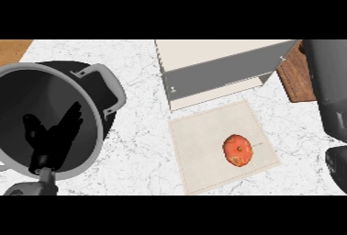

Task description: Pick the lemon from the placemat and place it in the tiered shelf

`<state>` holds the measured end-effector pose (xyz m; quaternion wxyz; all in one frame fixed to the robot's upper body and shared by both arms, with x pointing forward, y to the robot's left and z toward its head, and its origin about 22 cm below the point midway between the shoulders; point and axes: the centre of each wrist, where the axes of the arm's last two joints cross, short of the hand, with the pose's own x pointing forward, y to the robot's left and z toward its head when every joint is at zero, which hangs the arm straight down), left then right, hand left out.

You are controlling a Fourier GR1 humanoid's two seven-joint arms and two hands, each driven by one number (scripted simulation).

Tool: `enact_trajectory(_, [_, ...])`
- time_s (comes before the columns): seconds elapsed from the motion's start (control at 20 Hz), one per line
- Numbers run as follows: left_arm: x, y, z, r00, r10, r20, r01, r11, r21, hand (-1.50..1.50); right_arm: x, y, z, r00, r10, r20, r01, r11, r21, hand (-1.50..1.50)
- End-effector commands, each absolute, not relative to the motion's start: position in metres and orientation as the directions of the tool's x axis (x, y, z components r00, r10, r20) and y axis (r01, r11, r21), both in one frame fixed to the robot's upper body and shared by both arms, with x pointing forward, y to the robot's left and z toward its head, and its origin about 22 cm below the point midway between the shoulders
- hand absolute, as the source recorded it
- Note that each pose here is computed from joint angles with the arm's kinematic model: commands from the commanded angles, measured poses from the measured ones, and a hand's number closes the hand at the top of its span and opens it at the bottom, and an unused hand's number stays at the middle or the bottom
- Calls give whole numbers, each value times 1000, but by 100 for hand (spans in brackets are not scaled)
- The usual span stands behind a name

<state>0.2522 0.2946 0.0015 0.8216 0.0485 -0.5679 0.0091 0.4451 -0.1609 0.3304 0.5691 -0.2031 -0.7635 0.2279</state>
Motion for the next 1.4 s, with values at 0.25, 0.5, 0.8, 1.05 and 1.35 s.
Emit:
enact_trajectory(0.25, [253, 296, -18, 441, -6, 898, -70, 997, 41, 0, 449, -180, 345, -242, 260, 935, 27, 965, -261, -150])
enact_trajectory(0.5, [240, 290, -25, 428, -20, 903, -51, 998, 46, 0, 447, -224, 358, -253, 222, 942, 198, 965, -174, -150])
enact_trajectory(0.8, [247, 287, -20, 434, -11, 901, -78, 996, 50, 0, 435, -289, 383, -223, 205, 953, 403, 910, -102, -150])
enact_trajectory(1.05, [236, 295, -19, 430, -25, 902, -50, 997, 52, 0, 421, -366, 367, -199, 132, 971, 454, 891, -28, -150])
enact_trajectory(1.35, [247, 283, -26, 430, -29, 902, -59, 996, 60, 0, 400, -419, 368, -204, 92, 975, 384, 923, -7, -150])
